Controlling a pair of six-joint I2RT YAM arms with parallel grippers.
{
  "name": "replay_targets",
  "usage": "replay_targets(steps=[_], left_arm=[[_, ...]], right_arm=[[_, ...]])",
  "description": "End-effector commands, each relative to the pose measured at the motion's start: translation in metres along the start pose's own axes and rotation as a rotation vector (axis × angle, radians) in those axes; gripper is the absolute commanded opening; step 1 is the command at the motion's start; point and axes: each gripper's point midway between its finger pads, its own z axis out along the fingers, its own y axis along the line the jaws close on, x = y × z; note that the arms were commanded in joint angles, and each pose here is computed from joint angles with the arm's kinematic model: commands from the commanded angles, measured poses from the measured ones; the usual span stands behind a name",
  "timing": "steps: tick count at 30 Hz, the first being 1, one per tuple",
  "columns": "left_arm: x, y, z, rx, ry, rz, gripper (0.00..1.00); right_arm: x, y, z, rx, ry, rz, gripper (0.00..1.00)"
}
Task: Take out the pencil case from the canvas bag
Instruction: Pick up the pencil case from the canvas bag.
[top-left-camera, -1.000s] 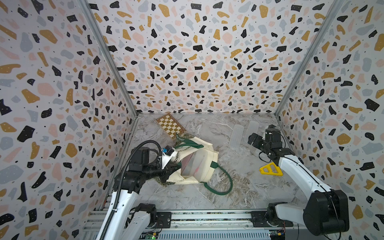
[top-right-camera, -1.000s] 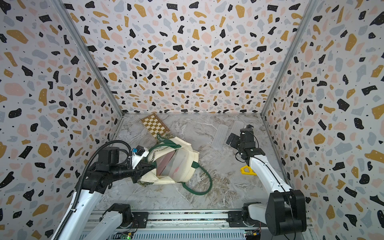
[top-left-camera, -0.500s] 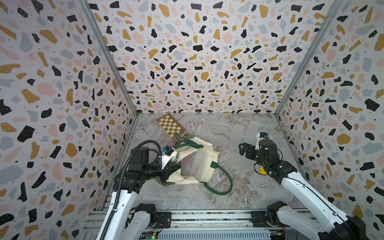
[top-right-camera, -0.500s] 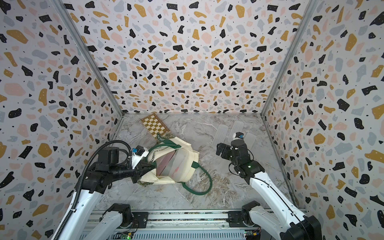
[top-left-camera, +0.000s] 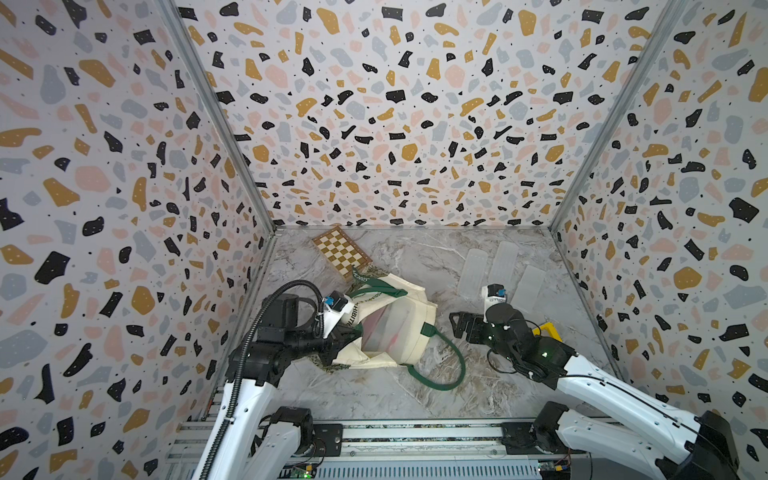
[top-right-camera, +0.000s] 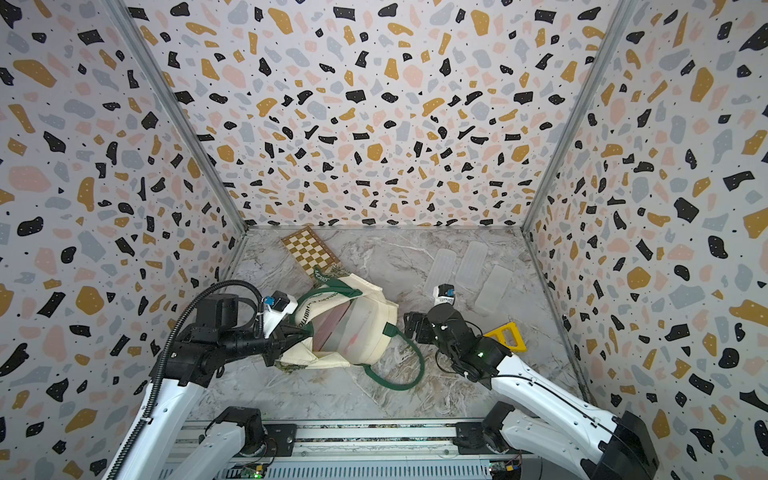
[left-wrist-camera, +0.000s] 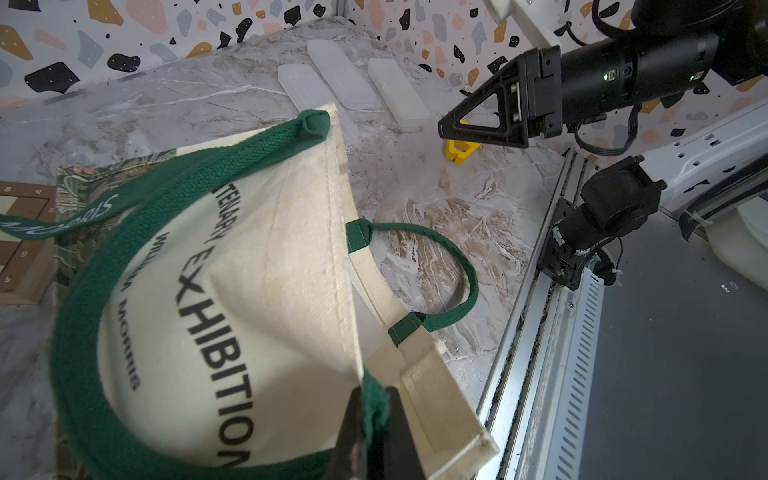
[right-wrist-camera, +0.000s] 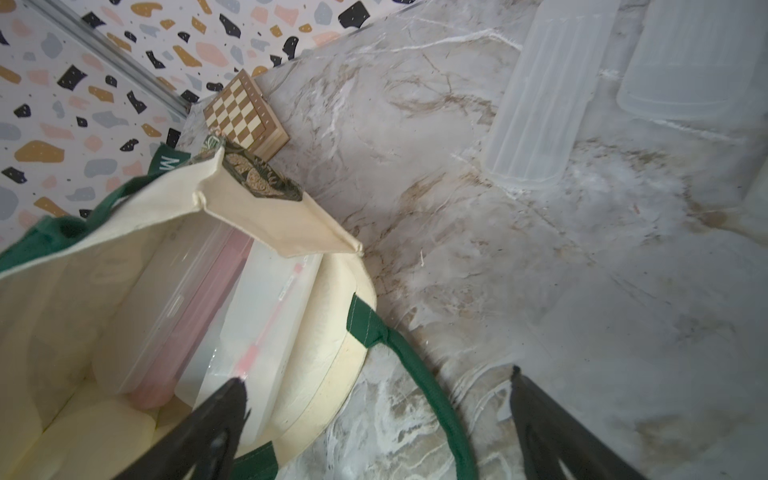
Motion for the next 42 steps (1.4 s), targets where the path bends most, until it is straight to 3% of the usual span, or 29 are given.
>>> replay_targets(steps=[1,14,25,42], left_arm=[[-0.011,-0.004,-0.005,0.011,-0.026,0.021,0.00],[-0.014,-0.009,-0.011,0.007,-0.032,0.054,0.00],[-0.012,-0.007,-0.013,-0.023,-0.028,0.069,0.00],[-0.010,0.001,-0.009,-0.036,-0.003,0.069,0.00]], right_arm=[[0.002,0.011,-0.001,0.022,-0.018,-0.003,1.00],[0.033,0.062,0.018,-0.001,0.044,-0.114,1.00],[0.040,0.098,0.026,-0.083,0.057,-0.159,1.00],[0.055,0.109,0.034,-0.164,0.071,-0.139,1.00]])
